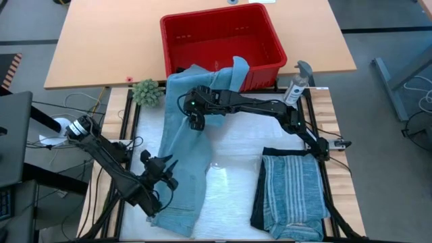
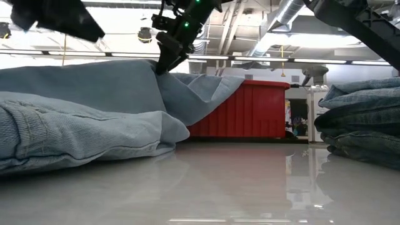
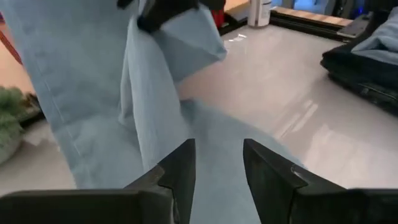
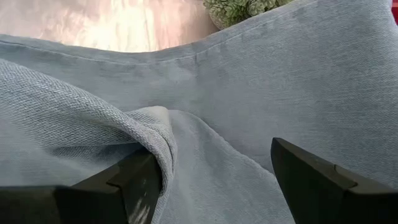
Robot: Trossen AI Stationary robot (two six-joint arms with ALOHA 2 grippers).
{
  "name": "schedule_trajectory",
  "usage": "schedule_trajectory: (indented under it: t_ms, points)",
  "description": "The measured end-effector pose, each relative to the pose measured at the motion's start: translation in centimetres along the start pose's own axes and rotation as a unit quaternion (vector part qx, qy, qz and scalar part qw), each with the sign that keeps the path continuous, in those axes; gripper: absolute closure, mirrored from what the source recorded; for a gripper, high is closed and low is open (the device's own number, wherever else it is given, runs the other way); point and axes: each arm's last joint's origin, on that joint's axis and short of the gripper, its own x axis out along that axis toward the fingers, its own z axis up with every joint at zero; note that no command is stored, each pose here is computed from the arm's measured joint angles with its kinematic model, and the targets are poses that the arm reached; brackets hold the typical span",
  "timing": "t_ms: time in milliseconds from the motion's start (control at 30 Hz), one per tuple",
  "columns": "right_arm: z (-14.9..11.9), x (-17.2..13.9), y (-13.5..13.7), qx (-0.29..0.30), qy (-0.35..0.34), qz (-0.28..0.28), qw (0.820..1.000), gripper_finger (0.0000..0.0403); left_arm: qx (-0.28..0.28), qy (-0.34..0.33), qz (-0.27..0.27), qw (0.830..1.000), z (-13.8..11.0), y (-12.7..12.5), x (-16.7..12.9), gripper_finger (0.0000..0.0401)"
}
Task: Fold Laundry from Bin
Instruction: Fold the light blue denim pants
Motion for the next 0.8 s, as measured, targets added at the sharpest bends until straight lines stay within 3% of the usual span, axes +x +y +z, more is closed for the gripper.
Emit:
schedule_trajectory:
  t_ms: [267, 400, 533, 800]
  points:
    - [0.1, 0.0, 0.0, -0.012, -0.005, 0.004, 1.000, 0.0090, -0.010, 0.037, -0.008, 0.999, -2.5, 1.2, 2.9, 0.0309]
    - [0.0, 0.0, 0.2, -0.001, -0.013, 0.065, 0.998, 0.0090, 0.025, 0.078, -0.017, 0.996, -3.5, 2.4, 4.9, 0.0312]
    - [-0.6, 0.2, -0.1, 0.018, 0.004, 0.113, 0.993, 0.0085, 0.030, 0.107, 0.002, 0.994, -4.3, 4.6, 6.3, 0.0312]
    - [-1.6, -0.6, -1.3, 0.006, 0.046, 0.118, 0.992, 0.0076, 0.005, 0.134, 0.041, 0.990, -6.0, 8.2, 7.5, 0.0313]
